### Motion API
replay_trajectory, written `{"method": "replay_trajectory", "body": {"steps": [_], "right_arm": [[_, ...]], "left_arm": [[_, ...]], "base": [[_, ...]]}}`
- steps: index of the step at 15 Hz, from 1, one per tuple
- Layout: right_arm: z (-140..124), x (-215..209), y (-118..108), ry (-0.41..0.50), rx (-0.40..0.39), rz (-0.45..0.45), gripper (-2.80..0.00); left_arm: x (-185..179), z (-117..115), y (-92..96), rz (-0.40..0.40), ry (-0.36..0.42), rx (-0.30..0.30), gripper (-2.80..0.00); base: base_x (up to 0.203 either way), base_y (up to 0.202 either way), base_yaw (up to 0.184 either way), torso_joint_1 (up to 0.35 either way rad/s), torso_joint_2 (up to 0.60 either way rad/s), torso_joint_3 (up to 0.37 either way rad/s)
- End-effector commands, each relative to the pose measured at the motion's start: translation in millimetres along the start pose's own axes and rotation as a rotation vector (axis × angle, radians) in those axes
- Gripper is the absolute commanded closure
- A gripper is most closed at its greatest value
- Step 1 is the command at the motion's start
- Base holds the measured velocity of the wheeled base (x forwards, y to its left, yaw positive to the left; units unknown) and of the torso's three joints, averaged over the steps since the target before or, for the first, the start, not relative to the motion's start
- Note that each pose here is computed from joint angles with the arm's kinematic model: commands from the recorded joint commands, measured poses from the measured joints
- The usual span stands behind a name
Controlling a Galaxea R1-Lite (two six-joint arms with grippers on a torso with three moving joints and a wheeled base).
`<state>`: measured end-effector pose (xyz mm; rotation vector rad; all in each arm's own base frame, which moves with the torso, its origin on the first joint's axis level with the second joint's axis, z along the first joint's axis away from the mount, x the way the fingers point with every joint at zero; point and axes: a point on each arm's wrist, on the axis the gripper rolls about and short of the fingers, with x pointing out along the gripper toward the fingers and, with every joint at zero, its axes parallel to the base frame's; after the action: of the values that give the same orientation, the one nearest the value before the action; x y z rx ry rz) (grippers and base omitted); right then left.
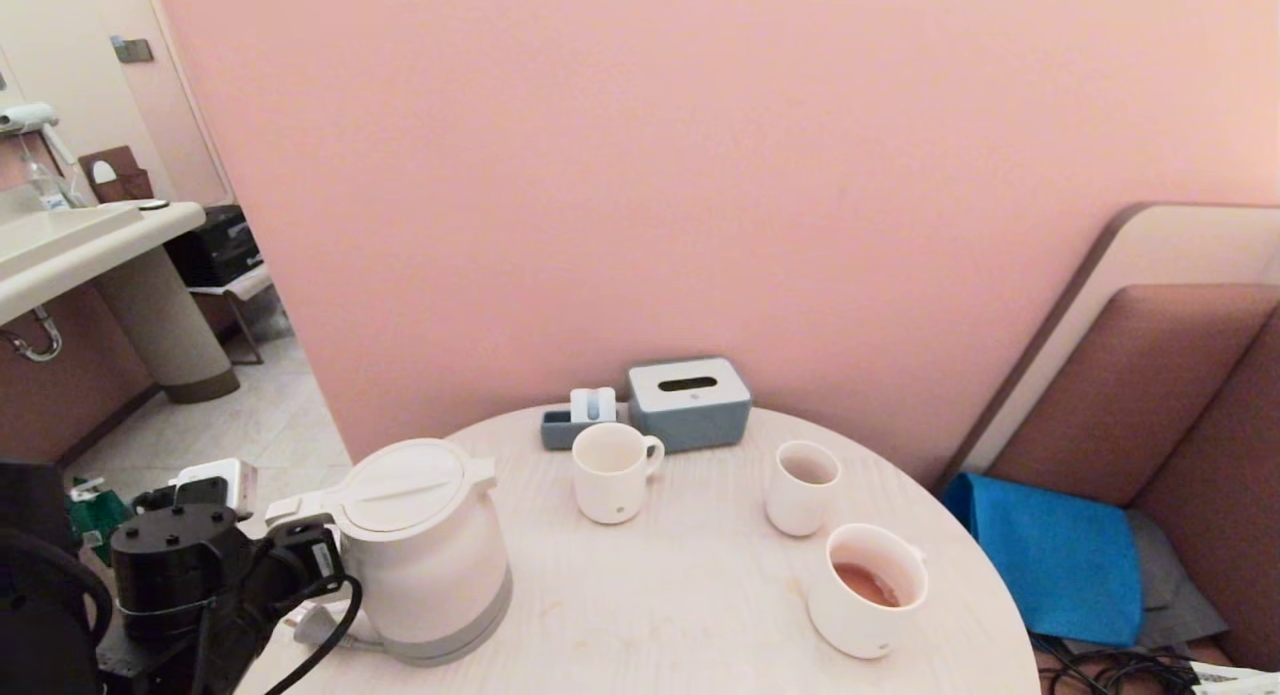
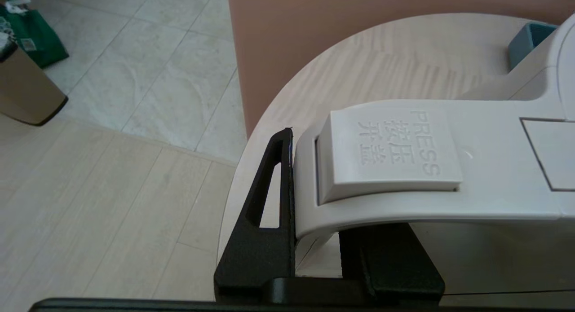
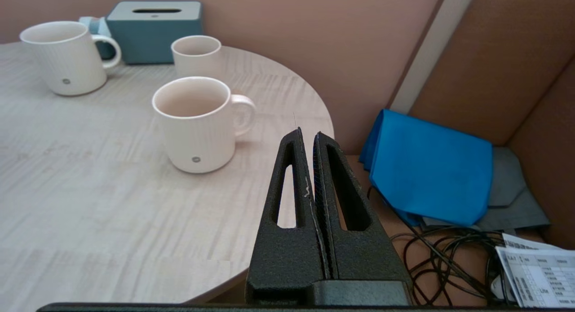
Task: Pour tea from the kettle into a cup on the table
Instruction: Put down the kettle on the table
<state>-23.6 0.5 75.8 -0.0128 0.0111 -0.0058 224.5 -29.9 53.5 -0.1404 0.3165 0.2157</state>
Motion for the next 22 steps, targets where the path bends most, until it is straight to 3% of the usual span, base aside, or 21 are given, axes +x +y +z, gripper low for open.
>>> {"method": "replay_trajectory", "body": {"steps": [1,15,16,17,22], "right_arm": [[0.0,0.1,0.0,0.001,0.0,0.001,0.0],[0.0,0.1,0.0,0.001,0.0,0.0,0.0],[0.0,0.1,0.0,0.002,-0.001,0.001,0.0],[0.0,0.1,0.0,0.001,-0.001,0.001,0.0],[0.0,0.1,0.0,0.001,-0.001,0.001,0.0]], "left_arm": [[1.3,-2.3,0.1,-0.002,-0.004,-0.001,0.0],[-3.3,2.6,0.2,-0.009,-0.026,0.006,0.0],[-2.9,2.1,0.3,-0.008,-0.023,0.007,-2.36],[-2.5,2.0,0.1,-0.008,-0.023,0.009,-2.8],[-2.3,3.6,-0.4,-0.01,-0.031,0.007,-2.8]], "base": [[0.0,0.0,0.0,0.0,0.0,0.0],[0.0,0.0,0.0,0.0,0.0,0.0],[0.0,0.0,0.0,0.0,0.0,0.0],[0.0,0.0,0.0,0.0,0.0,0.0],[0.0,0.0,0.0,0.0,0.0,0.0]]}}
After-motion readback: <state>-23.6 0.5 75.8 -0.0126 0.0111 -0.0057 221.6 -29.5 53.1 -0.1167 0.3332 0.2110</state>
